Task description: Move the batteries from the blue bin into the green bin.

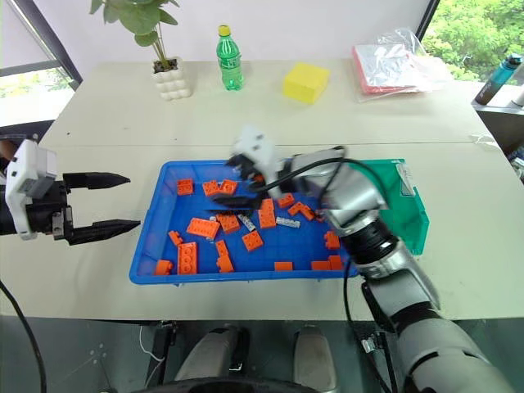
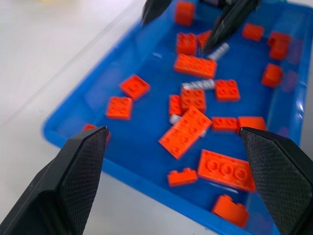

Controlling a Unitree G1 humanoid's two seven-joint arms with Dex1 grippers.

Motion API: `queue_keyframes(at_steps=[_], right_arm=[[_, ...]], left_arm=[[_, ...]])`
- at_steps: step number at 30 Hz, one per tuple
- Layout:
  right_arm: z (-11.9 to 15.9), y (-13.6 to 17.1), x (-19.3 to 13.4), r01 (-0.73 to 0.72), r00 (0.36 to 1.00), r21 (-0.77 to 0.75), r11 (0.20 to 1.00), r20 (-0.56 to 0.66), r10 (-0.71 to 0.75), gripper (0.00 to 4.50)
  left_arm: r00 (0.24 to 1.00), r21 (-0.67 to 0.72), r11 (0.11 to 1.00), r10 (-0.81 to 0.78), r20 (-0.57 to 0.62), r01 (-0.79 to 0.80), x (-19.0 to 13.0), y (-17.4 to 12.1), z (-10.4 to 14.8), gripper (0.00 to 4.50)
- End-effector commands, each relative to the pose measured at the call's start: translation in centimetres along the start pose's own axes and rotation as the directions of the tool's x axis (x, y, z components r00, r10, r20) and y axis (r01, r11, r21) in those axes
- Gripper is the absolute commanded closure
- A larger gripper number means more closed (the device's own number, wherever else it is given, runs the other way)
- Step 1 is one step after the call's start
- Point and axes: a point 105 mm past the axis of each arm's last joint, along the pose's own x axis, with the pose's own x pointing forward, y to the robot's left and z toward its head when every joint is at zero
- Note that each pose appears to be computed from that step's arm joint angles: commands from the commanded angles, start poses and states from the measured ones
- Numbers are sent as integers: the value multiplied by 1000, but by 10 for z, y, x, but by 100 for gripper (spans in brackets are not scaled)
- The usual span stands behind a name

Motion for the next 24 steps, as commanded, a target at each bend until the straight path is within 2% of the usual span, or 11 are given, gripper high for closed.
queue_keyframes(at_steps=[1, 7, 15, 18, 23, 24], right_arm=[[-9, 8, 16, -28, 997, -8, 1000, -76, 27, 1], [-21, 18, 39, -57, 992, 24, 998, -116, 60, 1], [-39, 19, 50, -52, 986, 9, 999, -159, 53, 1], [-45, 21, 50, -54, 985, 12, 998, -162, 55, 77], [-39, 20, 51, -39, 991, 30, 999, -126, 43, 327], [-36, 19, 50, -37, 992, 32, 999, -116, 40, 336]], left_arm=[[1000, 58, 998, -12, 13, 11, -1, -5, 8, 0], [999, 67, 996, -54, 8, 53, 1, -15, 4, 0], [999, 74, 997, -32, 20, 30, -2, -10, 5, 0], [999, 74, 997, -29, 25, 27, -2, -8, 5, 0], [999, 78, 997, -27, 25, 25, -1, -5, 5, 0], [999, 79, 997, -26, 25, 24, -1, -4, 4, 0]])
